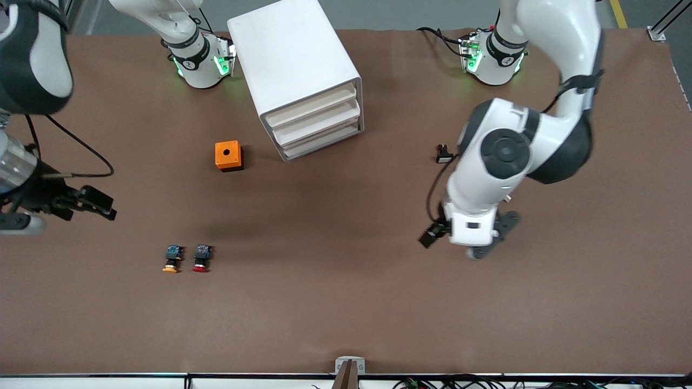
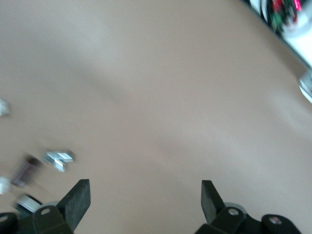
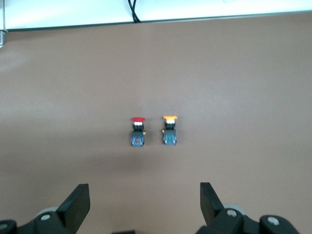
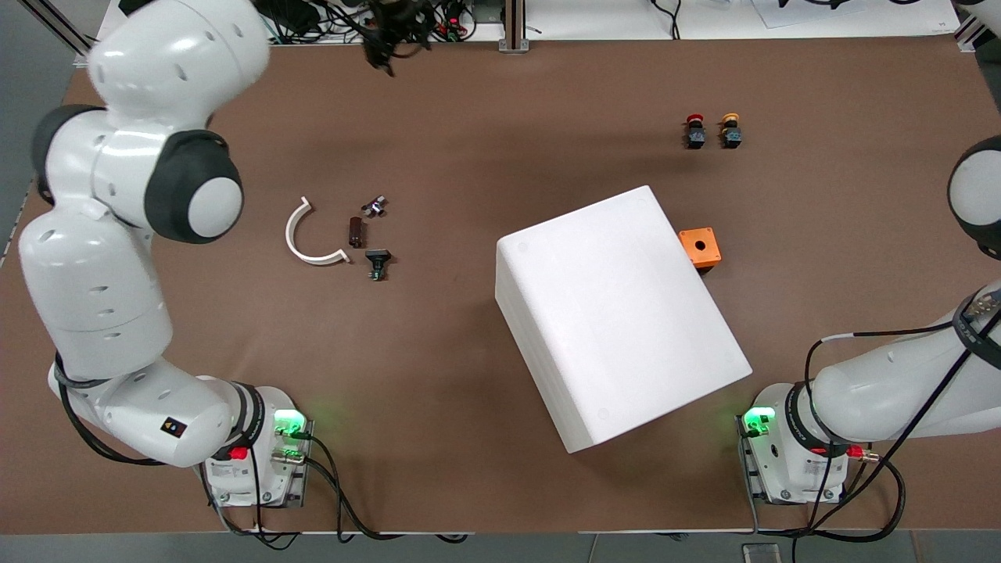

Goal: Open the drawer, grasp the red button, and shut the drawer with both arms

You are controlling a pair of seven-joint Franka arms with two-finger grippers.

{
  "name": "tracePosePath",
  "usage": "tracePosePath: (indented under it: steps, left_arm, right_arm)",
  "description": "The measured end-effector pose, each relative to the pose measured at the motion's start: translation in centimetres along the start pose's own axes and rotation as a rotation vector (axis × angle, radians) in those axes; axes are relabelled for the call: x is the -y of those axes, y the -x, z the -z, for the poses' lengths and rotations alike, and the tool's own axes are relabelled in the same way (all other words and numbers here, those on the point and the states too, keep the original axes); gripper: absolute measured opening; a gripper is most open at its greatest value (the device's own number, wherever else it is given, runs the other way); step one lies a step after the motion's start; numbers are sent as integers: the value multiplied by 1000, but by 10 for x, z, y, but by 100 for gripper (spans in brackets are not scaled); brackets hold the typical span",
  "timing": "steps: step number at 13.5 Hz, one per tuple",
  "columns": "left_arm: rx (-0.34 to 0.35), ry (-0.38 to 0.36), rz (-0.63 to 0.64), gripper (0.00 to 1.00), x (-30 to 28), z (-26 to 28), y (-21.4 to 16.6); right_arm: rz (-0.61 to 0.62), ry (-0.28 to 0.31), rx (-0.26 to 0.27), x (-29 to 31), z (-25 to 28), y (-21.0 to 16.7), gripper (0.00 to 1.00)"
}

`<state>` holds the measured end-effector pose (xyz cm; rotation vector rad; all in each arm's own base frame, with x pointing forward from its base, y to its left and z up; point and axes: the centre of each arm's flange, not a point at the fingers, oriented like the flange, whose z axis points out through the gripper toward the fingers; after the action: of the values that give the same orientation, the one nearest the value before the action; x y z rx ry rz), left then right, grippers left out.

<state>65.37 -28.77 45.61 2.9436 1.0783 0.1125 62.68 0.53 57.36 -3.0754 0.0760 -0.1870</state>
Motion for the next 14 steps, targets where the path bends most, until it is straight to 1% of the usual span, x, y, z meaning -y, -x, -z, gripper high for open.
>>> tracePosePath:
  steps: [2,3,5,7,8,11,14]
  left_arm:
    - [-39,-37,-63,100,26,29,-26]
    - [-46,-47,-104,100,40,45,-36]
    - [-41,-63,-190,100,73,77,-61]
    - [-28,-77,-287,100,117,113,-91]
    - [-17,-86,-333,100,138,130,-100]
    - [25,-97,-423,100,190,173,-109]
    - [46,-93,-453,100,223,195,-99]
  right_arm:
    - [-26,11,21,-8,34,21,100]
    - [-28,26,13,-11,49,29,100]
    - [-25,41,-9,-12,69,41,100]
    - [-25,43,-9,-12,71,46,100]
    - [-24,45,0,-11,67,47,100]
    - [-18,51,27,-8,63,50,100]
    - [-16,53,30,-7,63,51,100]
